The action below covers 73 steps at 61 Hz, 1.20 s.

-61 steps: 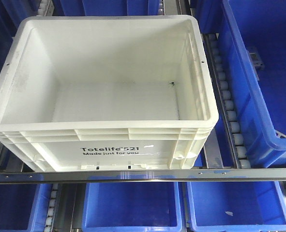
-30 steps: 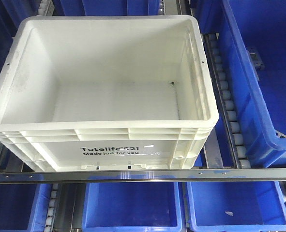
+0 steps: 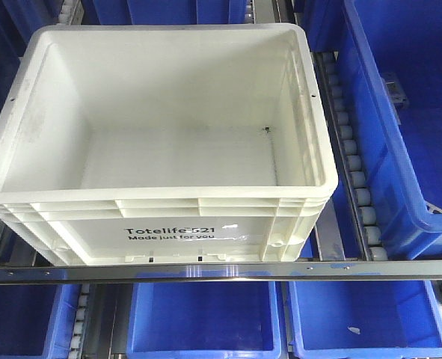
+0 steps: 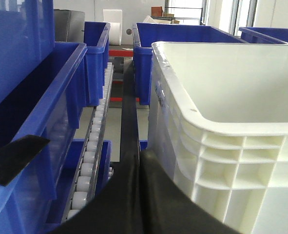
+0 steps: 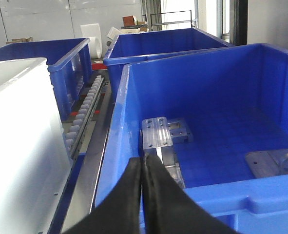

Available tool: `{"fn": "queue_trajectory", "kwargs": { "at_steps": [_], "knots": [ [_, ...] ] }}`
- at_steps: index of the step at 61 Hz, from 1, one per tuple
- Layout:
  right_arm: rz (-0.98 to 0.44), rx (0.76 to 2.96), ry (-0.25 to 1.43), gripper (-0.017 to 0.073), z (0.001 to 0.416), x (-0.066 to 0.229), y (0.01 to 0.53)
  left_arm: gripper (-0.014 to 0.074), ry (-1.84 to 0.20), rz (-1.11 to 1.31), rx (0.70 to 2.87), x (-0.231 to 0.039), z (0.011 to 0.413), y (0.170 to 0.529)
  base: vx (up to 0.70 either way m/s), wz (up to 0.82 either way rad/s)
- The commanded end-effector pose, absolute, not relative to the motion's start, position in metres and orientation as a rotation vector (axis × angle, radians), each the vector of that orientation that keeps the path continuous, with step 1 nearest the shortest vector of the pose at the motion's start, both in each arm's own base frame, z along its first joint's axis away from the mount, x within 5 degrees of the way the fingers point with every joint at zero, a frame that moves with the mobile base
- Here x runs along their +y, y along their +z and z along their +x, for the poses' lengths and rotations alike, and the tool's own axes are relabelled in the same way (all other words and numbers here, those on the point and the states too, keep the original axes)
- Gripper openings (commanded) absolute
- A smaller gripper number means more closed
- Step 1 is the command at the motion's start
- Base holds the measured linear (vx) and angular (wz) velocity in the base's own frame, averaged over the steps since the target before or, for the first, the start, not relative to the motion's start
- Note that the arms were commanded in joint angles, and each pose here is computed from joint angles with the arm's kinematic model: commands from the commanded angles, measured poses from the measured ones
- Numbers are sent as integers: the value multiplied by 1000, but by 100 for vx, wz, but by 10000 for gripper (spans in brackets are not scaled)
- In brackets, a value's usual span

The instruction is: Move bin from left to right shelf

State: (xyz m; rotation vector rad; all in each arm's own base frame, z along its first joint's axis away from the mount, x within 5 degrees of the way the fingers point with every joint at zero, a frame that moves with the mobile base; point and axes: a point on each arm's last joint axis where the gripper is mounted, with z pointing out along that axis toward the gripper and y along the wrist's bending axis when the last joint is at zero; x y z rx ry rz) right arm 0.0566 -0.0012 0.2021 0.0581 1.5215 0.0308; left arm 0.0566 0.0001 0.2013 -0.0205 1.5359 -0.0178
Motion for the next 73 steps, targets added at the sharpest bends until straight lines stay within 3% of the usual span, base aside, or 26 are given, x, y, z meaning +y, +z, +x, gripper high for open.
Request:
{"fn": "queue_trajectory", "kwargs": {
  "at_steps": [1,42,73],
  "knots": [
    [27,1439,12,-6,55,0,207,-7,-19,-26,1426,0,54,217,0,0],
    [-112,1436,-91,-6,55,1,207,-7,-19,-26,1426,0,54,217,0,0],
    [-75,1433,-47,-6,55,1,207,-6,-19,-26,1425,0,54,217,0,0]
  ]
}}
